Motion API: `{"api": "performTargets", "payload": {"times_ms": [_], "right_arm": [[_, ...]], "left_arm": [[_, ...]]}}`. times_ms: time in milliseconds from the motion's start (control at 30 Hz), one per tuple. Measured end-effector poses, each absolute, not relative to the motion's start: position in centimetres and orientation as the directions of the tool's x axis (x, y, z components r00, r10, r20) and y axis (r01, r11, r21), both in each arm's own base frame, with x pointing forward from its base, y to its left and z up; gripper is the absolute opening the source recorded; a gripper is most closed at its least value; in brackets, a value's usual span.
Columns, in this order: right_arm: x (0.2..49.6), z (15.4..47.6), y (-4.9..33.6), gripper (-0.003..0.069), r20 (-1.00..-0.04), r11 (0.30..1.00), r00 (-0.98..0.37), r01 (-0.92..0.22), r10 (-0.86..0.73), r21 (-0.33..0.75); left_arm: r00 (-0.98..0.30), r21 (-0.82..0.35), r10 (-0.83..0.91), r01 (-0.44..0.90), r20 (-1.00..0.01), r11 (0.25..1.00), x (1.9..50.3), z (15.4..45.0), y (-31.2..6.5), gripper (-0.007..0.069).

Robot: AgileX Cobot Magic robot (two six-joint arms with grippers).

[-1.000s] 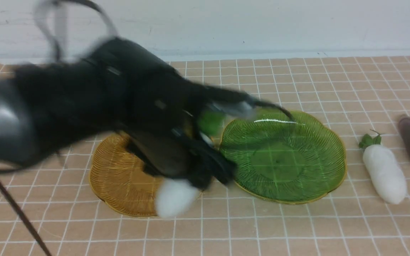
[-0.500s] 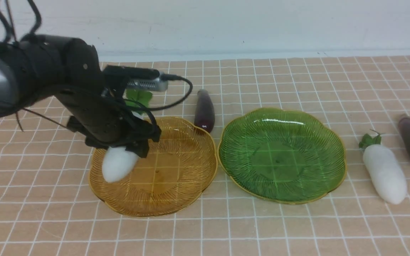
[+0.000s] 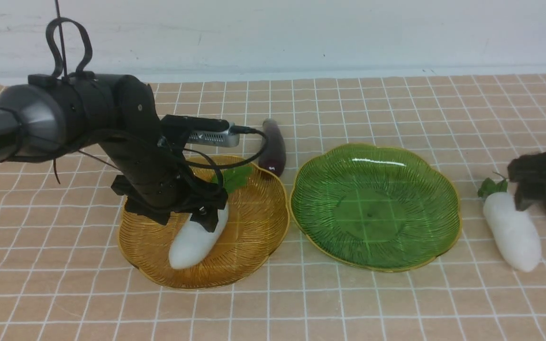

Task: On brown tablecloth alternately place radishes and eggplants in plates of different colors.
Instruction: 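Pick up the white radish and place it in the left plate, then place the white radish onto the plate beside the other radish with the right gripper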

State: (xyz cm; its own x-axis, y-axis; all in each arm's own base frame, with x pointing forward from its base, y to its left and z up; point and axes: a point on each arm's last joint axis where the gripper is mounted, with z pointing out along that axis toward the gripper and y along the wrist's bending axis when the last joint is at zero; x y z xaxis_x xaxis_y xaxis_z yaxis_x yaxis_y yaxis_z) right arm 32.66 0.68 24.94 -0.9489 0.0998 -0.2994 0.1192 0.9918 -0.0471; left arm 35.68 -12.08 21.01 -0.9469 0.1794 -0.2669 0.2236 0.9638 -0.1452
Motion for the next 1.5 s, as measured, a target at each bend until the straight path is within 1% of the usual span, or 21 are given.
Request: {"api": "performTargets", "payload": {"times_ms": [133, 300, 433, 467, 500, 567, 600, 633, 700, 733, 800, 900, 1033, 1100, 1133, 1233, 1333, 1367, 1433, 1467, 1500], "right_arm": [[35.2, 22.5, 0.7, 0.0622, -0.251, 0.991, -0.963, 0.115, 0.096, -0.062], [37.4, 20.3, 0.8, 0.0622, -0.22, 0.991, -0.971, 0.113, 0.096, -0.069], [38.7, 18.4, 0.8, 0.0619, -0.181, 0.991, -0.979, 0.111, 0.096, -0.074], [39.2, 16.9, 0.8, 0.0609, -0.146, 0.992, -0.985, 0.102, 0.09, -0.074], [39.3, 16.2, 0.9, 0.0598, -0.128, 0.993, -0.988, 0.091, 0.082, -0.069], [39.4, 15.5, 1.0, 0.0562, -0.105, 0.995, -0.992, 0.079, 0.072, -0.058], [39.4, 15.2, 1.1, 0.0512, -0.097, 0.996, -0.993, 0.076, 0.07, -0.051], [39.4, 15.1, 1.1, 0.0477, -0.09, 0.996, -0.994, 0.072, 0.067, -0.051], [39.2, 15.6, 1.1, 0.0481, -0.075, 0.996, -0.995, 0.066, 0.061, -0.054], [39.0, 16.7, 1.1, 0.0481, -0.078, 0.996, -0.995, 0.068, 0.064, -0.055], [38.7, 21.0, 1.1, 0.0481, -0.155, 0.994, -0.983, 0.1, 0.094, -0.033], [37.7, 26.2, 2.2, 0.0481, -0.274, 0.989, -0.951, 0.133, 0.146, 0.066], [36.7, 29.8, 5.1, 0.0481, -0.368, 0.971, -0.914, 0.092, 0.17, 0.219], [36.3, 30.8, 7.9, 0.0481, -0.401, 0.953, -0.903, 0.03, 0.155, 0.302], [36.1, 31.1, 10.0, 0.0481, -0.415, 0.936, -0.898, -0.009, 0.148, 0.353], [35.7, 30.7, 14.9, 0.0481, -0.449, 0.888, -0.889, -0.136, 0.086, 0.439], [35.7, 30.0, 17.3, 0.0481, -0.459, 0.865, -0.887, -0.187, 0.056, 0.466], [35.7, 28.6, 20.1, 0.0481, -0.463, 0.843, -0.886, -0.233, 0.022, 0.484], [36.3, 26.4, 23.4, 0.0481, -0.442, 0.823, -0.897, -0.251, 0.0, 0.509], [36.4, 26.3, 23.6, 0.0481, -0.444, 0.821, -0.896, -0.254, -0.001, 0.511], [36.9, 24.4, 25.2, 0.0481, -0.417, 0.82, -0.909, -0.254, -0.02, 0.514]], "left_arm": [[-0.954, -0.149, 0.196, 0.233, -0.226, 0.961, 35.8, 22.5, -12.2, 0.0603], [-0.954, -0.14, 0.216, 0.248, -0.208, 0.959, 36.0, 24.3, -12.2, 0.0552], [-0.946, -0.099, 0.243, 0.268, -0.213, 0.958, 35.6, 26.1, -11.8, 0.0372], [-0.939, -0.067, 0.258, 0.279, -0.228, 0.958, 34.9, 27.6, -11.3, 0.0204], [-0.935, -0.058, 0.262, 0.283, -0.241, 0.957, 34.4, 28.5, -11.0, 0.0106], [-0.925, -0.047, 0.264, 0.287, -0.273, 0.957, 33.4, 30.4, -10.6, 0.0027], [-0.919, -0.045, 0.264, 0.289, -0.292, 0.956, 32.8, 31.4, -10.4, 0.0011], [-0.912, -0.044, 0.263, 0.29, -0.314, 0.956, 32.0, 32.5, -10.2, 0.0002], [-0.9, -0.044, 0.26, 0.293, -0.351, 0.955, 30.9, 34.2, -9.8, -0.0004], [-0.892, -0.039, 0.259, 0.294, -0.371, 0.955, 30.1, 35.2, -9.6, -0.0004], [-0.876, -0.028, 0.258, 0.295, -0.408, 0.955, 29.0, 36.6, -9.1, -0.0004], [-0.853, -0.004, 0.252, 0.285, -0.458, 0.958, 26.7, 38.2, -8.2, -0.0004], [-0.848, 0.017, 0.234, 0.256, -0.475, 0.966, 24.4, 38.5, -7.2, -0.0004], [-0.85, 0.016, 0.222, 0.244, -0.478, 0.97, 23.5, 38.1, -6.8, -0.0004], [-0.852, 0.014, 0.217, 0.239, -0.477, 0.971, 23.2, 37.9, -6.7, -0.0004], [-0.851, 0.004, 0.202, 0.229, -0.485, 0.973, 22.3, 36.9, -6.5, -0.0004], [-0.85, 0.001, 0.199, 0.228, -0.488, 0.974, 22.1, 36.3, -6.4, -0.0004], [-0.851, -0.003, 0.196, 0.226, -0.487, 0.974, 21.9, 35.7, -6.4, -0.0004], [-0.853, -0.019, 0.187, 0.225, -0.487, 0.974, 21.6, 34.3, -6.5, -0.0004], [-0.853, -0.022, 0.186, 0.225, -0.488, 0.974, 21.6, 34.3, -6.5, -0.0004], [-0.864, -0.028, 0.185, 0.224, -0.469, 0.974, 21.4, 33.4, -6.5, -0.0004]]}}
